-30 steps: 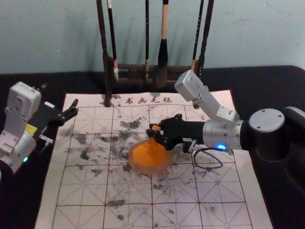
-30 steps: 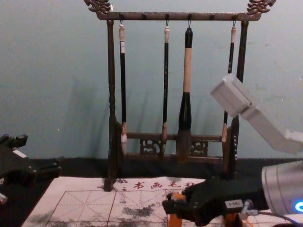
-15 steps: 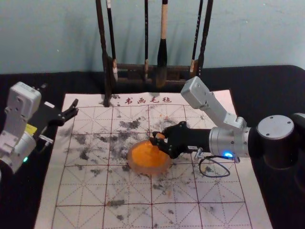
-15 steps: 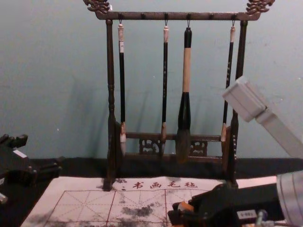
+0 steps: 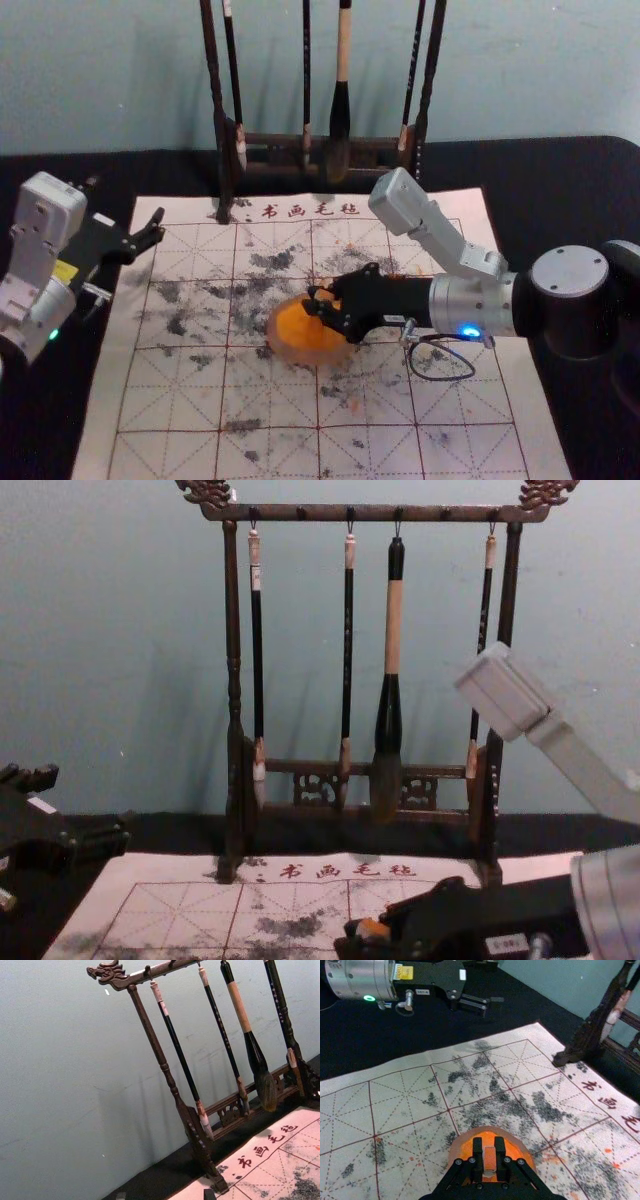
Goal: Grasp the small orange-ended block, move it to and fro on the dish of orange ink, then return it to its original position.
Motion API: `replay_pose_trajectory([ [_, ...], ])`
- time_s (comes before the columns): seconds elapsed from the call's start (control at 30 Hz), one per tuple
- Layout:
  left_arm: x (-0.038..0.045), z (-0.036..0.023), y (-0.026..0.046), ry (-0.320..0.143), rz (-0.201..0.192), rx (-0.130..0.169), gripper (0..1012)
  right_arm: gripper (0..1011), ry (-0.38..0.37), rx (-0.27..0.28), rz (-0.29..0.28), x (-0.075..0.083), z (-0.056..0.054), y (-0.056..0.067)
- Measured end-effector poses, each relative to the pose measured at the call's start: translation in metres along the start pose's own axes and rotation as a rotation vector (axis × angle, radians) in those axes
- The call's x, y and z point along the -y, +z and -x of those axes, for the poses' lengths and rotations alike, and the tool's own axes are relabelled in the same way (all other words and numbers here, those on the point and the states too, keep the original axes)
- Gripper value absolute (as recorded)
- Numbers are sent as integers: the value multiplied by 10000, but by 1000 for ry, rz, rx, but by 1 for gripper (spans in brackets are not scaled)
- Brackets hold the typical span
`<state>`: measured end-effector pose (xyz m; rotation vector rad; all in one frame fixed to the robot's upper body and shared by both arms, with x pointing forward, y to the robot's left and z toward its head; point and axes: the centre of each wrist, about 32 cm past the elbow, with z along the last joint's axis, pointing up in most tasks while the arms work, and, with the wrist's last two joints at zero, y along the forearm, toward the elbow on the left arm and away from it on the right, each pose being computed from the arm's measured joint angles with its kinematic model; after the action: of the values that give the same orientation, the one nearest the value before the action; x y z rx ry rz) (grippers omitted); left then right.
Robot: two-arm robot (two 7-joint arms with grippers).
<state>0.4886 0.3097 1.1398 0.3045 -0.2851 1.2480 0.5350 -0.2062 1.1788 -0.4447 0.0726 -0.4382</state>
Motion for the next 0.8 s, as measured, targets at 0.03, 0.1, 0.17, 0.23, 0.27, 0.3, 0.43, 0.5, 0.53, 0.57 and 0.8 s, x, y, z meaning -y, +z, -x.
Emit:
replay_pose_trajectory([
  [0.03, 0, 0, 0, 0, 0, 0, 1001, 109, 4, 1, -2, -14, 7, 10],
  [0.1, 0, 0, 0, 0, 0, 0, 1001, 109, 9, 4, -4, -37, 12, 28],
  [0.17, 0, 0, 0, 0, 0, 0, 1001, 109, 12, 4, -5, -52, 13, 34],
  [0.23, 0, 0, 0, 0, 0, 0, 1001, 109, 16, 5, -5, -77, 14, 40],
  [0.27, 0, 0, 0, 0, 0, 0, 1001, 109, 17, 6, -5, -84, 12, 43],
  [0.3, 0, 0, 0, 0, 0, 0, 1001, 109, 17, 7, -6, -93, 11, 46],
  [0.43, 0, 0, 0, 0, 0, 0, 1001, 109, 19, 10, -9, -145, -3, 67],
  [0.5, 0, 0, 0, 0, 0, 0, 1001, 109, 18, 12, -10, -165, -11, 74],
  [0.53, 0, 0, 0, 0, 0, 0, 1001, 109, 18, 13, -10, -172, -14, 75],
  [0.57, 0, 0, 0, 0, 0, 0, 1001, 109, 17, 13, -9, -179, -18, 75],
  [0.8, 0, 0, 0, 0, 0, 0, 1001, 109, 7, 11, -9, -225, -51, 81],
])
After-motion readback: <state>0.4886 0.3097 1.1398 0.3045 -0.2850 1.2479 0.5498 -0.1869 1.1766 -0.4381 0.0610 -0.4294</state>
